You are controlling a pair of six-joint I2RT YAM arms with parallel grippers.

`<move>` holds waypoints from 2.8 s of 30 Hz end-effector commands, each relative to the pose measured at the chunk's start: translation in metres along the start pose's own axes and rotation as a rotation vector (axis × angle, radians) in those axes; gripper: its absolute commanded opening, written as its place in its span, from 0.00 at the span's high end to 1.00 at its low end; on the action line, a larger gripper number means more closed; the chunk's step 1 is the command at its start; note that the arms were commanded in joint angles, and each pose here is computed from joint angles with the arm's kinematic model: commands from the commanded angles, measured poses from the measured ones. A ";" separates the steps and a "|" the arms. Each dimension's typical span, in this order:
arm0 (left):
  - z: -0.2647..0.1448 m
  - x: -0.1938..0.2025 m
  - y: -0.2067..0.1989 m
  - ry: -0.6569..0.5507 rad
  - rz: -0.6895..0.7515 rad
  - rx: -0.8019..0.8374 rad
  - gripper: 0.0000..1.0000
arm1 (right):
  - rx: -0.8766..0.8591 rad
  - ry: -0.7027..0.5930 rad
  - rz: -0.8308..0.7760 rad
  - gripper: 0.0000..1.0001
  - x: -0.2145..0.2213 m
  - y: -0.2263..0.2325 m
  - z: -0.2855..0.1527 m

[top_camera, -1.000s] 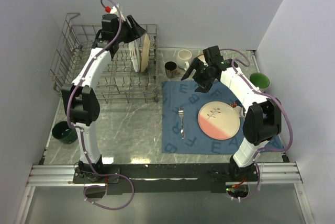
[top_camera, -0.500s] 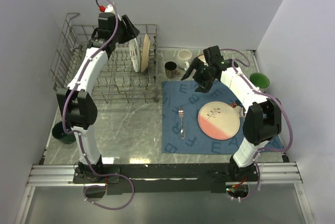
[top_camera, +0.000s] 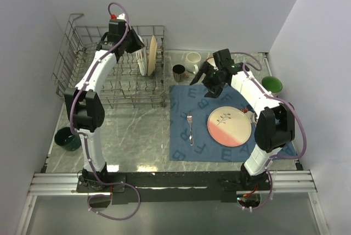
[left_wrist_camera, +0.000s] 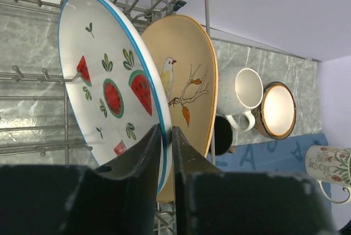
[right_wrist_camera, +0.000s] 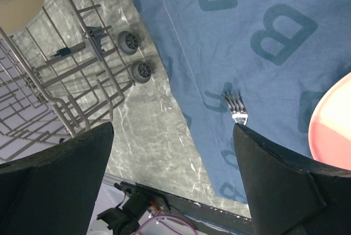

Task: Load the mixed dishes into the dish rack
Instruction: Grab a plate with the left arm

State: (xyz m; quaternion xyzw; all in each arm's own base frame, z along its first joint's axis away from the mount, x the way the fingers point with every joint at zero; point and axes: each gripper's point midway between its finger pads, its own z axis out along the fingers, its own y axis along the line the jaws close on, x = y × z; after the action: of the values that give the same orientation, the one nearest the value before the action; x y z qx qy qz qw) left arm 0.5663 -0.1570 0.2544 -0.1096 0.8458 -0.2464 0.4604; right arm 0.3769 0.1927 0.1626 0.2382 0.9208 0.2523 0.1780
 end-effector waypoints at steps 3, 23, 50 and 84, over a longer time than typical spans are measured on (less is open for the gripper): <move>0.007 0.008 0.005 0.049 0.045 -0.002 0.68 | -0.023 -0.021 0.009 0.02 -0.006 0.002 -0.005; -0.010 0.010 -0.017 0.100 0.171 0.124 0.99 | -0.018 -0.016 0.013 0.03 -0.004 0.000 -0.004; -0.036 0.043 -0.025 0.166 0.160 0.224 0.99 | -0.015 -0.016 0.010 0.03 -0.007 0.001 -0.003; -0.069 0.003 -0.024 -0.022 0.172 0.121 0.01 | -0.014 -0.030 0.014 0.02 -0.019 0.005 0.000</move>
State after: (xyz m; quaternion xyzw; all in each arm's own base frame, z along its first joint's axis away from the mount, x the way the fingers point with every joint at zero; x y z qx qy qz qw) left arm 0.5063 -0.1608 0.2287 -0.0177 0.8687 -0.2514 0.4265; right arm 0.3796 0.1896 0.1479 0.2459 0.9239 0.2434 0.1632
